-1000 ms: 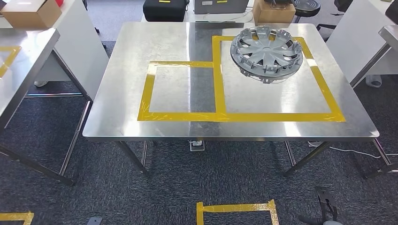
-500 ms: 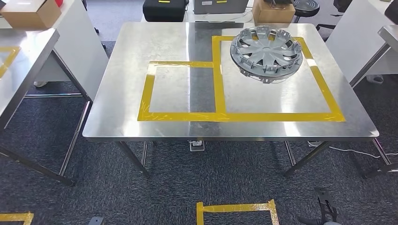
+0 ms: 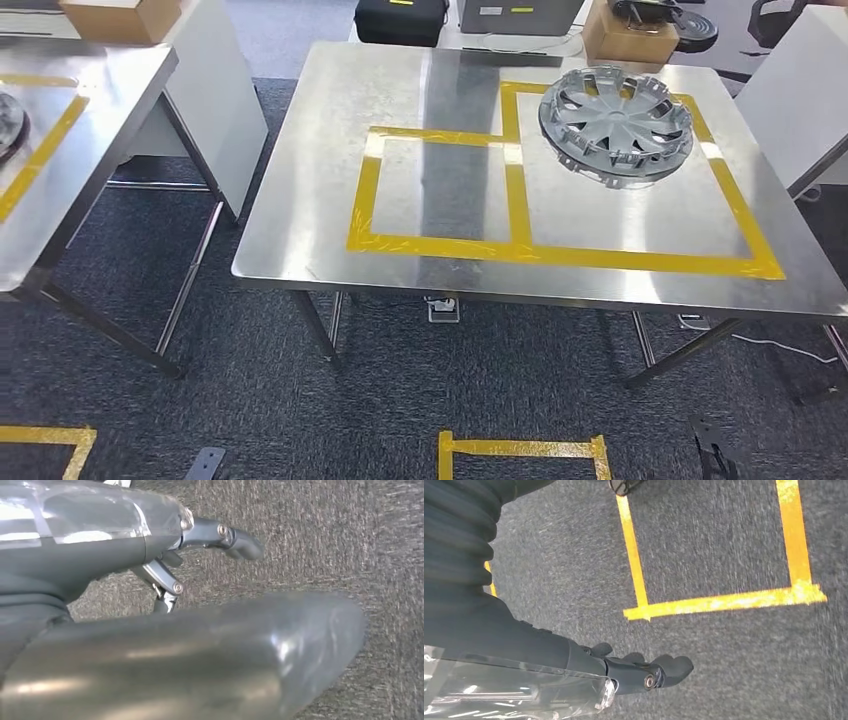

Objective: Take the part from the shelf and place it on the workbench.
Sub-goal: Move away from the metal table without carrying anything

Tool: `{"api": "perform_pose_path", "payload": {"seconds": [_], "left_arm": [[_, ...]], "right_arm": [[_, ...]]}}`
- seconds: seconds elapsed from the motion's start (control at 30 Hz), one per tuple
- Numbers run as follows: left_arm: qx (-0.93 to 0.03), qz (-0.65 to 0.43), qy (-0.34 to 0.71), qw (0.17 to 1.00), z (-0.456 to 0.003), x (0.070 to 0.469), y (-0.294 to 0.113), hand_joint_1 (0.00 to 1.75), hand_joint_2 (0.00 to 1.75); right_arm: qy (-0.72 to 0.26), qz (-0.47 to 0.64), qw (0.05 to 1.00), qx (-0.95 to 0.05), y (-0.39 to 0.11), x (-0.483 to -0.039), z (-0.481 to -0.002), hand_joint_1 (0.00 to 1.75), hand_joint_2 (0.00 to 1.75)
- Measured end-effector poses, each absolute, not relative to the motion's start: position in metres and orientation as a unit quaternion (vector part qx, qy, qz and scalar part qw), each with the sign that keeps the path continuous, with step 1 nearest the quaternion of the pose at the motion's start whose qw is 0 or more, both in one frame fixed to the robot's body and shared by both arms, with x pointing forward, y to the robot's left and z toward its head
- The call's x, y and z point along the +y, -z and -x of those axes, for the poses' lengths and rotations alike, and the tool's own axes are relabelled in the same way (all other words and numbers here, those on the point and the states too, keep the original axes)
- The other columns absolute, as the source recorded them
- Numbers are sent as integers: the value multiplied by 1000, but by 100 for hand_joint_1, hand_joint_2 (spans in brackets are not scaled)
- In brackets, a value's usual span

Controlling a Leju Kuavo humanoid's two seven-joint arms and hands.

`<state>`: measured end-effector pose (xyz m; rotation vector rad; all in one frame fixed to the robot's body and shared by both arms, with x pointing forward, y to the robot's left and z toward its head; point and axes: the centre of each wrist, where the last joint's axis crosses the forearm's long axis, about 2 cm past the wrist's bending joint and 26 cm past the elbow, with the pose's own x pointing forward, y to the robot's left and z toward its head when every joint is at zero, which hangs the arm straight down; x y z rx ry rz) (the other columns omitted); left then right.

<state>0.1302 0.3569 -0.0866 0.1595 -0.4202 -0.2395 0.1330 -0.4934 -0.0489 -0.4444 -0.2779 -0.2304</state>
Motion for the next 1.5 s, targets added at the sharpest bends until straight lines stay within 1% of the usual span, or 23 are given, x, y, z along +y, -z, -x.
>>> {"api": "perform_pose_path", "payload": {"seconds": [0.27,0.7,1.5], "left_arm": [[-207,-72,116,969,-130,353,87,0,0],[-207,-81,115,968,-132,357,86,0,0],[-200,-84,114,970,-127,359,88,0,0]], "right_arm": [[114,221,959,-137,48,-496,-134,0,175],[114,209,962,-135,51,-489,-133,0,175],[114,211,962,-130,52,-490,-130,0,175]]}}
